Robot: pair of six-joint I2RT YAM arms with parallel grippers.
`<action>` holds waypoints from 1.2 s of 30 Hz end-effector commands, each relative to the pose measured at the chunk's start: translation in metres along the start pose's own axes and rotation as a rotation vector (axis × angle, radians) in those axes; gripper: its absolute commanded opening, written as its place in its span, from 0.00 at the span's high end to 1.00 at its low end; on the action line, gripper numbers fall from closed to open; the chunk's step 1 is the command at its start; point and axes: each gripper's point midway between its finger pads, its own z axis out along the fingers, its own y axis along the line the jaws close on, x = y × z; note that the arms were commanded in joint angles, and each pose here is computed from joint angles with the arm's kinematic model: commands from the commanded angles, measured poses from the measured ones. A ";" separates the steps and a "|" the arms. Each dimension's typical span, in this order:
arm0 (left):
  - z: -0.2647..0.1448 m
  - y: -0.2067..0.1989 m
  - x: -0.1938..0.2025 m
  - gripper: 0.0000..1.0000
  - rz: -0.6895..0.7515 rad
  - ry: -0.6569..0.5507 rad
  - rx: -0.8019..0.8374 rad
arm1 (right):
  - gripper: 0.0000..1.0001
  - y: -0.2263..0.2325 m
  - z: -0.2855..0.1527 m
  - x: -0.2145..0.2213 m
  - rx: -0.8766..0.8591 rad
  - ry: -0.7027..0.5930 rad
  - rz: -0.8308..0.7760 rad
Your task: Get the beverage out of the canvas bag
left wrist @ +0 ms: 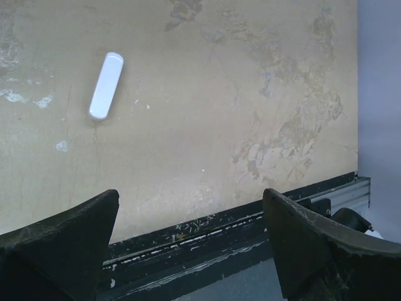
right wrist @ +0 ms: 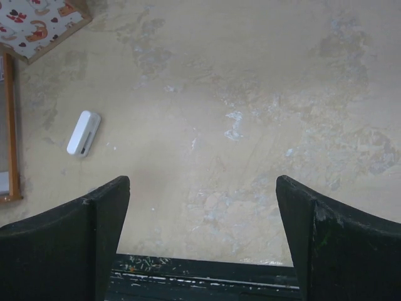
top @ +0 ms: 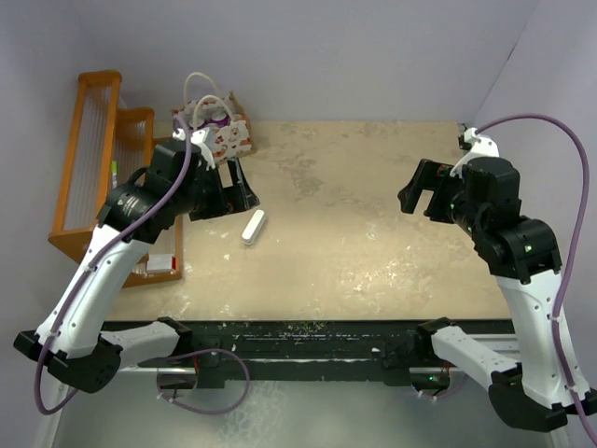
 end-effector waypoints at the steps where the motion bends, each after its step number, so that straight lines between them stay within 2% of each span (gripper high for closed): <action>1: 0.016 -0.004 -0.017 0.01 -0.069 -0.043 -0.017 | 0.00 -0.002 -0.011 -0.015 0.006 -0.054 -0.029; 6: 0.036 0.004 -0.024 0.01 -0.131 -0.080 -0.061 | 0.00 0.005 0.003 -0.017 -0.008 -0.052 0.002; 11: 0.046 0.020 -0.046 0.01 -0.210 -0.168 -0.107 | 0.00 0.018 -0.006 -0.042 -0.104 -0.215 -0.042; 17: 0.057 0.041 -0.080 0.01 -0.330 -0.231 -0.122 | 0.00 0.023 -0.013 -0.044 -0.165 -0.294 -0.055; 26: 0.070 0.062 -0.154 0.01 -0.360 -0.389 -0.189 | 0.00 0.021 0.009 -0.030 -0.129 -0.188 -0.105; 32: 0.094 0.109 -0.201 0.01 -0.502 -0.487 -0.295 | 0.00 0.014 0.027 -0.034 -0.051 -0.145 -0.093; 36: 0.109 0.127 -0.243 0.01 -0.464 -0.598 -0.284 | 0.00 0.010 0.032 -0.034 -0.012 -0.112 -0.075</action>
